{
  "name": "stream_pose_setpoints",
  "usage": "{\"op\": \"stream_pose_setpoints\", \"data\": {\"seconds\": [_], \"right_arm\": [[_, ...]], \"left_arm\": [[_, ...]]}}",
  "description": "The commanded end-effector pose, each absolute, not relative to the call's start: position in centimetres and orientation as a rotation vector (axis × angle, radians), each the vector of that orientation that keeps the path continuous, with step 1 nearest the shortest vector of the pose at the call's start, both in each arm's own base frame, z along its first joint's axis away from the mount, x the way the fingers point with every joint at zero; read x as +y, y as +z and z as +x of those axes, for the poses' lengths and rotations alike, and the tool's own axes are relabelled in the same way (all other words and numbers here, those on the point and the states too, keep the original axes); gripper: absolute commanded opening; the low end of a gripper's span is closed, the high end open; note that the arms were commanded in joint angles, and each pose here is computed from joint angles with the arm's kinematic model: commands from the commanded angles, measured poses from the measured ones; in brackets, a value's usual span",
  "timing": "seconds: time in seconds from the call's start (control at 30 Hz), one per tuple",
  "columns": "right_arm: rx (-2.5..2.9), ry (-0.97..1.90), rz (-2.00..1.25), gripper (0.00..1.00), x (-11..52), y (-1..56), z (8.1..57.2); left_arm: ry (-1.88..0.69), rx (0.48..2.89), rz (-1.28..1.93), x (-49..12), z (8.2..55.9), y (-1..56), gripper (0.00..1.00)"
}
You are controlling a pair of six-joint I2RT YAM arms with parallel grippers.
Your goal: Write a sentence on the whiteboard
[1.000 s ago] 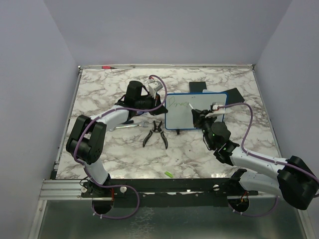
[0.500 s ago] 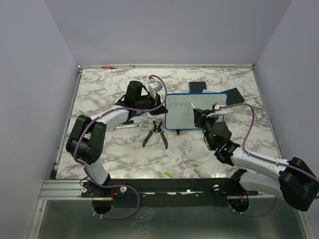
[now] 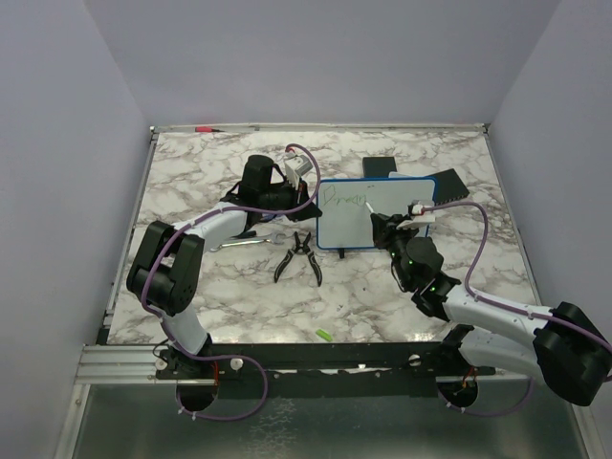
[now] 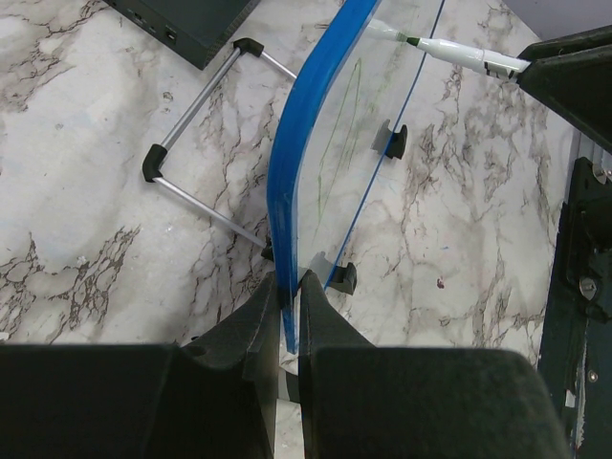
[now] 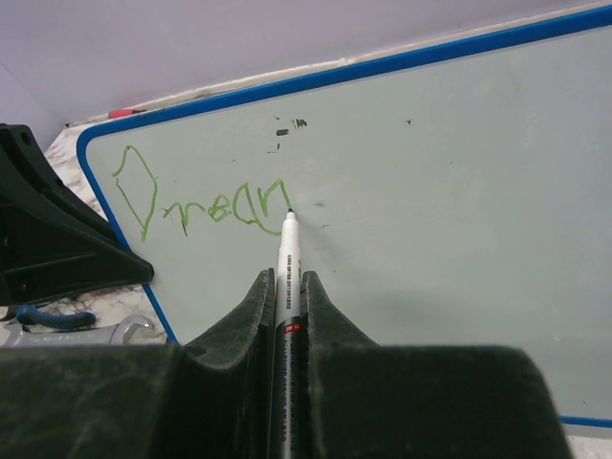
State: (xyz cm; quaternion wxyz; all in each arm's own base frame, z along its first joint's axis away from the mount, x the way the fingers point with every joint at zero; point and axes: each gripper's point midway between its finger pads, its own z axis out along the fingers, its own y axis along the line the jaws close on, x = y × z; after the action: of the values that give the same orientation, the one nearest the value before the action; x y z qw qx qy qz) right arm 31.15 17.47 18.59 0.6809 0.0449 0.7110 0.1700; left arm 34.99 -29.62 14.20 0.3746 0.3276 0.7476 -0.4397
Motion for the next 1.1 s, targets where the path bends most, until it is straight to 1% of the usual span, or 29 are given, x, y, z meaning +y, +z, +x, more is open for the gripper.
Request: {"op": "stream_pose_setpoints", "data": {"seconds": [0.0,0.5,0.8,1.07], "right_arm": [[1.614,0.345,0.111,0.01,16.9,18.0,31.2],[1.504,0.328,0.139,0.01,16.5,21.9,32.0],[1.507,0.293,0.161,0.01,15.6,21.7,31.9],[1.558,0.294,0.163,0.01,15.5,19.7,31.5]], "left_arm": [[-1.086,1.967,0.852,-29.6,34.6,12.9,0.00],[-1.085,1.965,0.853,-29.6,34.6,13.0,0.00],[-1.085,1.965,0.853,-29.6,34.6,13.0,0.00],[-1.087,1.964,0.854,-29.6,34.6,13.0,0.00]]}}
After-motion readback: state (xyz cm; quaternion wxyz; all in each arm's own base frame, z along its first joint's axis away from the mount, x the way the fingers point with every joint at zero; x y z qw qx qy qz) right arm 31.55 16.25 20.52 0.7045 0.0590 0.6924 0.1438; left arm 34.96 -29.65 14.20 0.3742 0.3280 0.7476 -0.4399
